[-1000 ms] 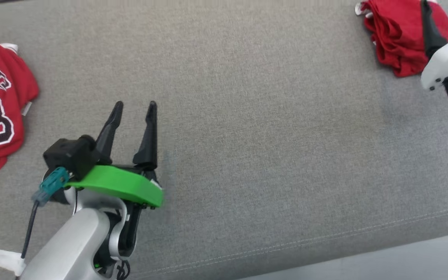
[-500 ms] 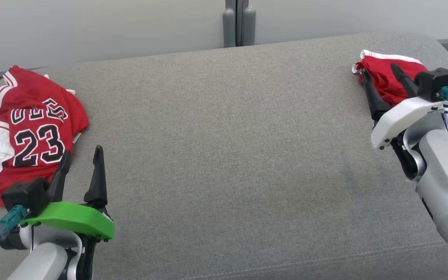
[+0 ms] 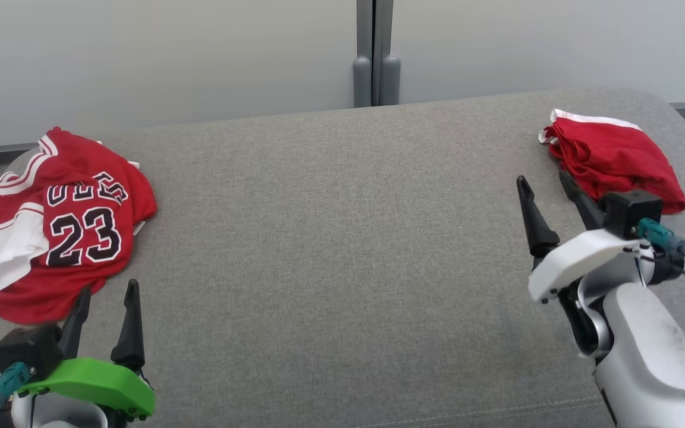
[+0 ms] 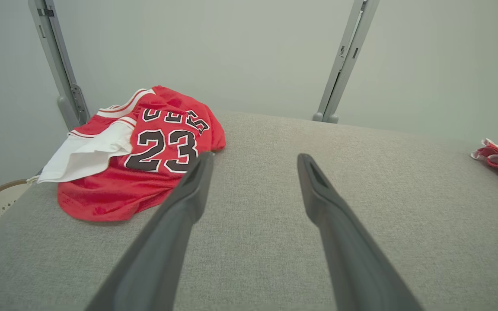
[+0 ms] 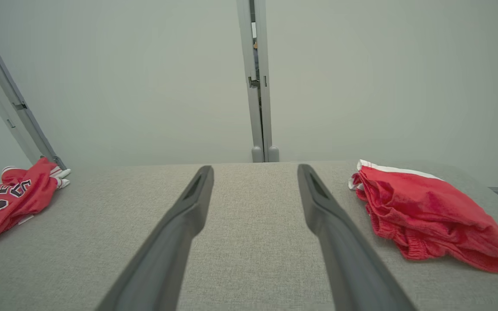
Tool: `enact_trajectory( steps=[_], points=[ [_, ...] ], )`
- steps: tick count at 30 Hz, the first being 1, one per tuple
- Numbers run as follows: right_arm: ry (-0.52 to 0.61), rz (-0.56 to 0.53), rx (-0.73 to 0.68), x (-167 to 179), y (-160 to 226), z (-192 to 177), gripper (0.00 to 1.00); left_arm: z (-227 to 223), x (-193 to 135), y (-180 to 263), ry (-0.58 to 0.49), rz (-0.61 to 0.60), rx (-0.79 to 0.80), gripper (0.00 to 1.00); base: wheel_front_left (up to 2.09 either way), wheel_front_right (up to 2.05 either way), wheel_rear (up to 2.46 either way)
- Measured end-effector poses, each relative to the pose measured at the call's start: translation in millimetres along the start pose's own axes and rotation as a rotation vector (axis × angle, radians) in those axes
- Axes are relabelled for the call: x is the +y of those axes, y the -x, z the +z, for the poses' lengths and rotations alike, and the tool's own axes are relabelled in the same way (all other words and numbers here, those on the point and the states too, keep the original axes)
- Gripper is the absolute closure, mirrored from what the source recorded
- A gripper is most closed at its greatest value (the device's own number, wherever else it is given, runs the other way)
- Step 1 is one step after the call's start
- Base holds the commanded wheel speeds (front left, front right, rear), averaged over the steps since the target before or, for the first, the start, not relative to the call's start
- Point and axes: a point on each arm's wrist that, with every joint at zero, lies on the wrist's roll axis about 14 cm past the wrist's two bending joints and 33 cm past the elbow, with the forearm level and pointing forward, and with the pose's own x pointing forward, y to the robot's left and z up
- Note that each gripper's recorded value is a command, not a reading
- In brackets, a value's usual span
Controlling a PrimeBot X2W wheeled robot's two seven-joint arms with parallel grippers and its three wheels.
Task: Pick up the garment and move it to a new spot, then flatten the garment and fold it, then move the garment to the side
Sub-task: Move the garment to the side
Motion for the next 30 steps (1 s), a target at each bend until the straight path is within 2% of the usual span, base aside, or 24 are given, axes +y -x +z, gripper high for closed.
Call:
enact_trajectory(
  steps=[6,16,30],
  points=[
    [-0.044,-0.009,0.009,20,20,-6,0.00,0,11,12,0.017,0.038,-0.004,0.00,0.00,0.00,0.00],
    [-0.055,-0.007,0.064,35,44,-17,0.00,-10,20,32,0.040,0.084,0.016,0.00,0.00,0.00,0.00],
    [-0.075,-0.001,0.086,40,49,-25,0.00,-16,13,38,0.045,0.085,0.009,0.00,0.00,0.00,0.00]
  ],
)
